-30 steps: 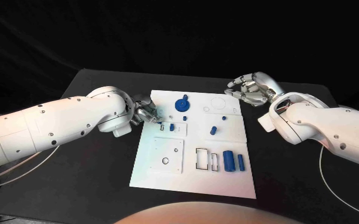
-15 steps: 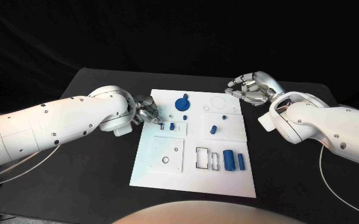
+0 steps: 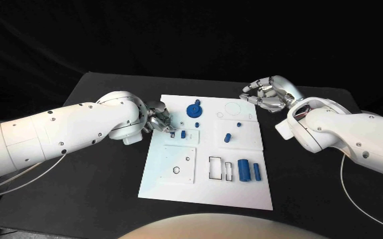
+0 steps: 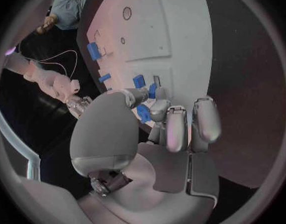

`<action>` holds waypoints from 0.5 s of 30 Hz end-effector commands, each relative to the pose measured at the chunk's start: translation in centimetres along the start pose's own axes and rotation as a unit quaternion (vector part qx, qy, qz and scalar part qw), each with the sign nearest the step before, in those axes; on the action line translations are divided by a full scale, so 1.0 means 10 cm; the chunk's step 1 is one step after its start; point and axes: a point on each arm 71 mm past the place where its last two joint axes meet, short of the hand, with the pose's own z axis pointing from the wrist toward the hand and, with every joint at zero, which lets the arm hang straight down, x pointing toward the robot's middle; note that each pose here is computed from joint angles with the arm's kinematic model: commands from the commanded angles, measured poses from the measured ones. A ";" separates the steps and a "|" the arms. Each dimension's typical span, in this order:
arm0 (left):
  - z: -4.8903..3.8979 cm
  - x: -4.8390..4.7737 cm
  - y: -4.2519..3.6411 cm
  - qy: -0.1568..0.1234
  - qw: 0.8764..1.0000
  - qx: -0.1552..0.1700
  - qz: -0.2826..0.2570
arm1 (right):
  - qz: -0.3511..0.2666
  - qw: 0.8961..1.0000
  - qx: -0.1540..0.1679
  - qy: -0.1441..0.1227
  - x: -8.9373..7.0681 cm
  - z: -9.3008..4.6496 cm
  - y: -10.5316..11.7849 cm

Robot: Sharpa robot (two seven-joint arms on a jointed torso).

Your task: Assemble the parts on the task board

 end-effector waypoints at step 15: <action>-0.001 0.045 -0.032 0.018 0.999 -0.001 0.044 | -0.001 1.000 -0.002 0.005 0.01 0.00 0.00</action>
